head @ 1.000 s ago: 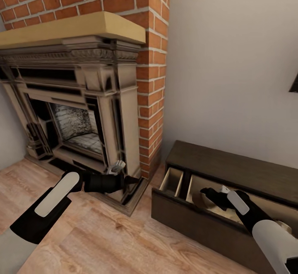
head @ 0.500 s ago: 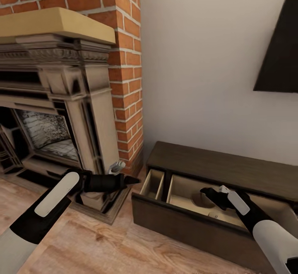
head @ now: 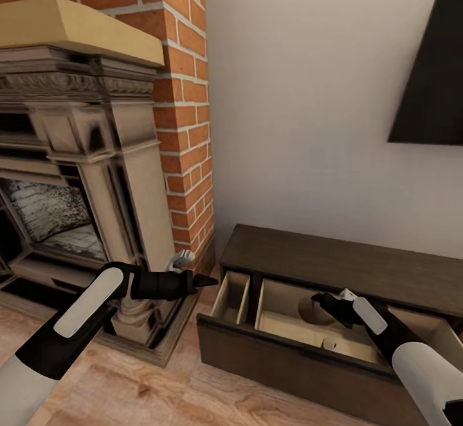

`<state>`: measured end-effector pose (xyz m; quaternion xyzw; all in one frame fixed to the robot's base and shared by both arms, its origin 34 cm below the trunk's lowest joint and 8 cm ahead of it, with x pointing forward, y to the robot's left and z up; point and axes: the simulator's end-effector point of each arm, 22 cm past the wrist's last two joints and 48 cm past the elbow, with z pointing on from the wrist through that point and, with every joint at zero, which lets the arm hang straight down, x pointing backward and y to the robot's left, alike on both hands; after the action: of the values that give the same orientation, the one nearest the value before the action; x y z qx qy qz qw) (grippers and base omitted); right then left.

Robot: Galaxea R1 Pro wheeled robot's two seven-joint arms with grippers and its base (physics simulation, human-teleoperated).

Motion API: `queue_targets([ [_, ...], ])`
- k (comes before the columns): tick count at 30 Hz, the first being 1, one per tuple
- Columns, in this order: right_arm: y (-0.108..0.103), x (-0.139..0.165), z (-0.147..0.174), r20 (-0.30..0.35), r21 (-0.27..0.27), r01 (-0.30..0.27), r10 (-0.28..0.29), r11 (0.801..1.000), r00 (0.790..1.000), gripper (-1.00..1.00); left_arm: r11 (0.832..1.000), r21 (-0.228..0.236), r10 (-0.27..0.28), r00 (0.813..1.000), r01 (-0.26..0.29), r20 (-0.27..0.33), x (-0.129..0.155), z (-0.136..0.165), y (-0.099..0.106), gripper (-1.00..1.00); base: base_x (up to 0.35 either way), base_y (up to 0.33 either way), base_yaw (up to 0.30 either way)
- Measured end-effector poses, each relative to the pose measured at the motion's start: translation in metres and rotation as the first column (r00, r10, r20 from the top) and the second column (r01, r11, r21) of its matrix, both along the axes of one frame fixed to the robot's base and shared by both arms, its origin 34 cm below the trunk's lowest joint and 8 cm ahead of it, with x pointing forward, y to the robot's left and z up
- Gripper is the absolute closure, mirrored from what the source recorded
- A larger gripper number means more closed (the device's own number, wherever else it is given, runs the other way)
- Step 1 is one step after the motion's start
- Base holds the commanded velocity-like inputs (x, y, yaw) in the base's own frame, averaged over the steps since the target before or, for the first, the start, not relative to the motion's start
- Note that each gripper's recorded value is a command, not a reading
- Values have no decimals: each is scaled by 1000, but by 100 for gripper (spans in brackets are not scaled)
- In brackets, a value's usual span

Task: Place each of the two pumpkins and all three candles from the living room inside a cabinet in the living room (use any cabinet), then make sure every cabinet is closed, and position the cauldron so it is next to a table in the living room.

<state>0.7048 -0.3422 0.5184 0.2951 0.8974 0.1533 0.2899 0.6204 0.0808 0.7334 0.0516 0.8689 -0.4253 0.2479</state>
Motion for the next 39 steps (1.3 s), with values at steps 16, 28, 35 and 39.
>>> queue_targets([
  [16,-43,-31,-21,-161,-181,99,-129,979,978,100,1000,-3,-3,1000,3,-1,-1,0,-2,-100,95,56,0],
  [28,-40,-44,-25,-241,-209,52,-103,977,965,100,1000,-6,-8,1000,8,-2,-2,0,-5,-100,23,20,0],
  [35,-37,-39,-19,-243,-203,39,-89,978,966,100,1000,-2,-7,1000,7,-2,-2,0,-2,-100,99,90,0],
  [39,-38,-38,-19,-238,-207,42,-92,977,967,100,1000,-3,-6,1000,6,-2,-2,0,-3,-100,95,81,0],
])
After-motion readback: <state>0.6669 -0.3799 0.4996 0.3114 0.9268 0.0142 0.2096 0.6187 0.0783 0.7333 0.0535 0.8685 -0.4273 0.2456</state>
